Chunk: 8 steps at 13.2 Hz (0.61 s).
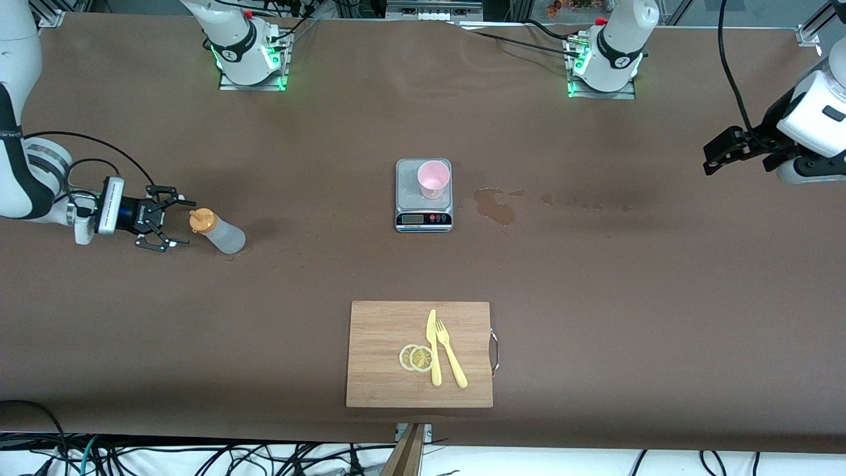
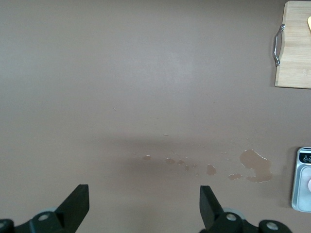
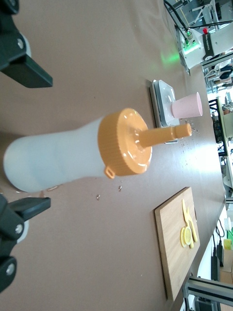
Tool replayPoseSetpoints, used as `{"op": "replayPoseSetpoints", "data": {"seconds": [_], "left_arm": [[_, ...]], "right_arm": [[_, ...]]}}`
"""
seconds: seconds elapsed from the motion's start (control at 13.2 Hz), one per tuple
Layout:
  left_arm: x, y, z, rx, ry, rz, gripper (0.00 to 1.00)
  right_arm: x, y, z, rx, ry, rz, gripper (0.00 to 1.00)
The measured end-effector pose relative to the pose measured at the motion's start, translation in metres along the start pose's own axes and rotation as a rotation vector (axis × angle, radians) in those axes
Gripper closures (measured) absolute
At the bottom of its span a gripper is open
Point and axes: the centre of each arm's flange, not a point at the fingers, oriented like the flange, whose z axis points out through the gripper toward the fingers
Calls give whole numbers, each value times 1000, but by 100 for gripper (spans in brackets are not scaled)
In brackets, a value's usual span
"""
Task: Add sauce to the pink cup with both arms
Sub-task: 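Reach the right gripper to the white sauce bottle while the left gripper retracts, then grasp the sauce bottle with the right gripper and lift it toward the scale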
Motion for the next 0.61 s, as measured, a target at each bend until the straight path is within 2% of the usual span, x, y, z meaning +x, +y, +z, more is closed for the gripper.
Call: {"op": "replayPoseSetpoints", "data": {"seconds": [0.23, 0.61], "left_arm": [[2, -16, -13, -2, 26, 5, 0], [2, -15, -16, -3, 34, 8, 0]], "right_arm": [[5, 7, 16, -2, -16, -17, 0], [11, 15, 41, -12, 15, -20, 0]]}}
